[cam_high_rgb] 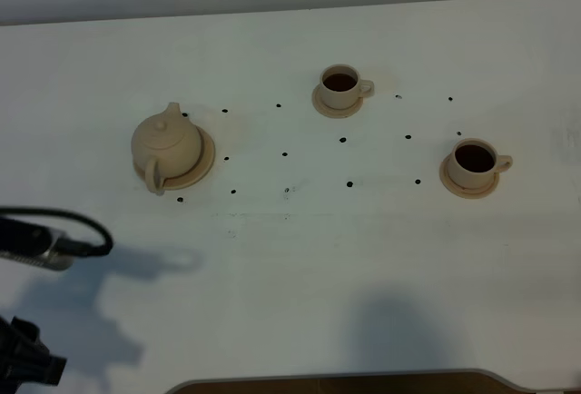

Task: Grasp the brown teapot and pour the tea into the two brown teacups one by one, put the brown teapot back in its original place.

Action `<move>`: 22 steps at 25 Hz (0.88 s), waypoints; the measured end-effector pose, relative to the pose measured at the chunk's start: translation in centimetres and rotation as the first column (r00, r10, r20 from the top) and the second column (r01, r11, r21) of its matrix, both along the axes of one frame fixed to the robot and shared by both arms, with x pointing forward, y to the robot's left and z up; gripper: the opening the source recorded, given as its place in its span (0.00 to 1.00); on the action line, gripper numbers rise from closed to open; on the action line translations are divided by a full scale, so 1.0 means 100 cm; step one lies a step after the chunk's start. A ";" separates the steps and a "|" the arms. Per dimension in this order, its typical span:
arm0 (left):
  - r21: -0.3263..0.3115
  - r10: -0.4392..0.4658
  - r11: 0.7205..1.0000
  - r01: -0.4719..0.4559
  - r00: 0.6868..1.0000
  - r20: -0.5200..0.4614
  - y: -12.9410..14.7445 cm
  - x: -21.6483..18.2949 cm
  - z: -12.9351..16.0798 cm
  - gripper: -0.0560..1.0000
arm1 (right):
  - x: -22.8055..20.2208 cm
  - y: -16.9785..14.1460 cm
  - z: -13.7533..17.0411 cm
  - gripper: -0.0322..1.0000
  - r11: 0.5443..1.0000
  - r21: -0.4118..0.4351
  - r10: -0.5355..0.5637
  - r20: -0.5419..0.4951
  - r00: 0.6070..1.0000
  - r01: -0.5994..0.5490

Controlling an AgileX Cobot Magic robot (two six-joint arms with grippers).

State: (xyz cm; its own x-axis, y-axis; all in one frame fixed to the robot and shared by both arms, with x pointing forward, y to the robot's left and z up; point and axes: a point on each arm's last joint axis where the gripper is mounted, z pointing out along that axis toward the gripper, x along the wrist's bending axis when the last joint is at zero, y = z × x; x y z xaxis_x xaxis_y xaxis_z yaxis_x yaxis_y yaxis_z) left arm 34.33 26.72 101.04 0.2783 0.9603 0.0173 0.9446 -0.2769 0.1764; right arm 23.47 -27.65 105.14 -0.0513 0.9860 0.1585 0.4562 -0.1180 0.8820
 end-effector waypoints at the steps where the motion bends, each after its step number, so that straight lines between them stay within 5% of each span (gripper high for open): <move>1: -0.011 -0.009 1.000 0.009 1.000 0.030 0.002 -0.005 0.001 0.54 | 0.000 0.000 0.000 0.46 1.000 0.000 0.000 0.000 1.000 0.000; 12: -0.105 0.034 0.994 0.001 0.942 0.334 0.019 -0.045 0.026 0.54 | 0.000 0.000 0.000 0.46 1.000 0.000 0.000 0.000 1.000 0.000; 22: -0.154 0.197 0.979 -0.136 0.832 0.519 0.031 -0.075 0.035 0.54 | 0.000 0.000 0.000 0.46 1.000 0.000 0.000 0.000 1.000 0.000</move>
State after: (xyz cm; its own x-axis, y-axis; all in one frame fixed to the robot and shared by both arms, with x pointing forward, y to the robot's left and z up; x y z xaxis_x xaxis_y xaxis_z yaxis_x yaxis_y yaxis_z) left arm 26.83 29.85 104.53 0.0916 0.9957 0.0116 0.7283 -0.0749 0.6812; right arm 23.47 -27.65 105.14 -0.0513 0.9860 0.1585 0.4562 -0.1180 0.8820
